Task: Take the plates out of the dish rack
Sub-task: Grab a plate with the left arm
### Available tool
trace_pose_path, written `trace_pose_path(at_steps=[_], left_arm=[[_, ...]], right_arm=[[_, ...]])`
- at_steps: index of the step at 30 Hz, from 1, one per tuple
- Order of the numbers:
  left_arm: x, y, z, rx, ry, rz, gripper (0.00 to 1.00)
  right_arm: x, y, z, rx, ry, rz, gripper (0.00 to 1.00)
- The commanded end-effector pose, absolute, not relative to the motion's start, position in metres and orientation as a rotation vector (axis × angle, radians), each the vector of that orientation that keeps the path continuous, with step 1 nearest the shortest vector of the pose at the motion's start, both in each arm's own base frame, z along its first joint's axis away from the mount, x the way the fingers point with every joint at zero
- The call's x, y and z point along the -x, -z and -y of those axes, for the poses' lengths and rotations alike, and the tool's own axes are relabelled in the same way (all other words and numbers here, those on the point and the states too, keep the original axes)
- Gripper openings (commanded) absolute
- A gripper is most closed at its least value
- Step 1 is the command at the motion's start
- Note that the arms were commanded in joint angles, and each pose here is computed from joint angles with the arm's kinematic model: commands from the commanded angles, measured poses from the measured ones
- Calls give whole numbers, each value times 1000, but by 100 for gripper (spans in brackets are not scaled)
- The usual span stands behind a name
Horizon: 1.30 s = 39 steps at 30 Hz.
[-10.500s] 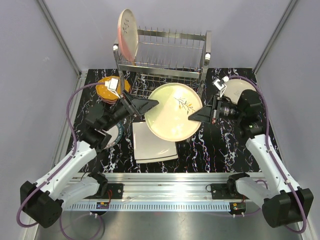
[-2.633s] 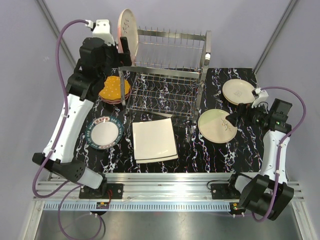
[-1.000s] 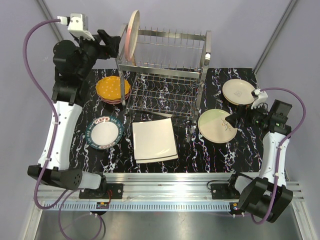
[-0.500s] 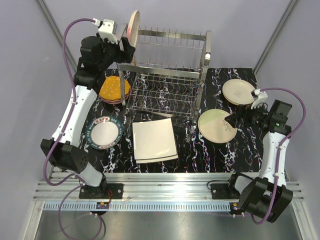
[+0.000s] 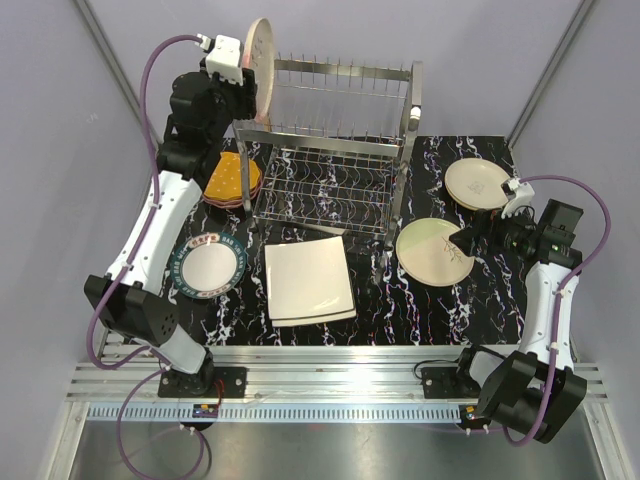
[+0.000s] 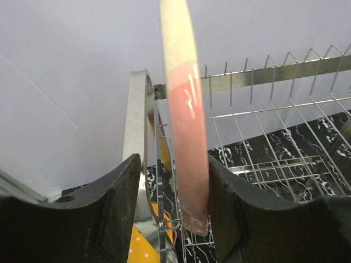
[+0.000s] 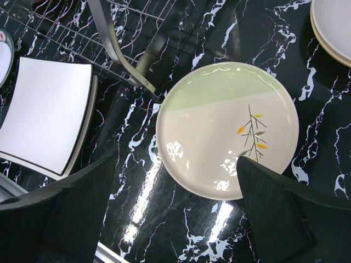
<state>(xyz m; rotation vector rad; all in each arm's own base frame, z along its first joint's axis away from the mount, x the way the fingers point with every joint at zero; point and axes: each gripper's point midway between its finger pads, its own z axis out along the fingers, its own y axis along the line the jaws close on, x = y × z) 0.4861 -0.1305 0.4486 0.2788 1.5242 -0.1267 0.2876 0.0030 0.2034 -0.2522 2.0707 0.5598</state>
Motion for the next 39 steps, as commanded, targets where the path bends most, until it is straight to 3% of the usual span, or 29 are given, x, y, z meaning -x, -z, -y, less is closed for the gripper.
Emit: trace_pose_path(at_steps=[1, 9, 16, 20, 30, 39], left_arm=[[-487, -481, 118, -255, 27, -1417, 49], [-488, -482, 120, -272, 13, -1410, 44], [-492, -485, 126, -233, 86, -1461, 47], [-494, -479, 126, -205, 99, -1512, 38], [-490, -468, 119, -159, 88, -1595, 39], [-496, -465, 123, -161, 96, -1592, 26]], right_arm=[[-289, -207, -6, 289, -566, -2048, 100], [-289, -208, -6, 290, -563, -2046, 100], [-288, -208, -6, 291, -562, -2045, 100], [-289, -209, -6, 294, -558, -2041, 100], [-288, -208, -7, 291, -566, -2045, 100], [-288, -208, -7, 288, -565, -2045, 100]])
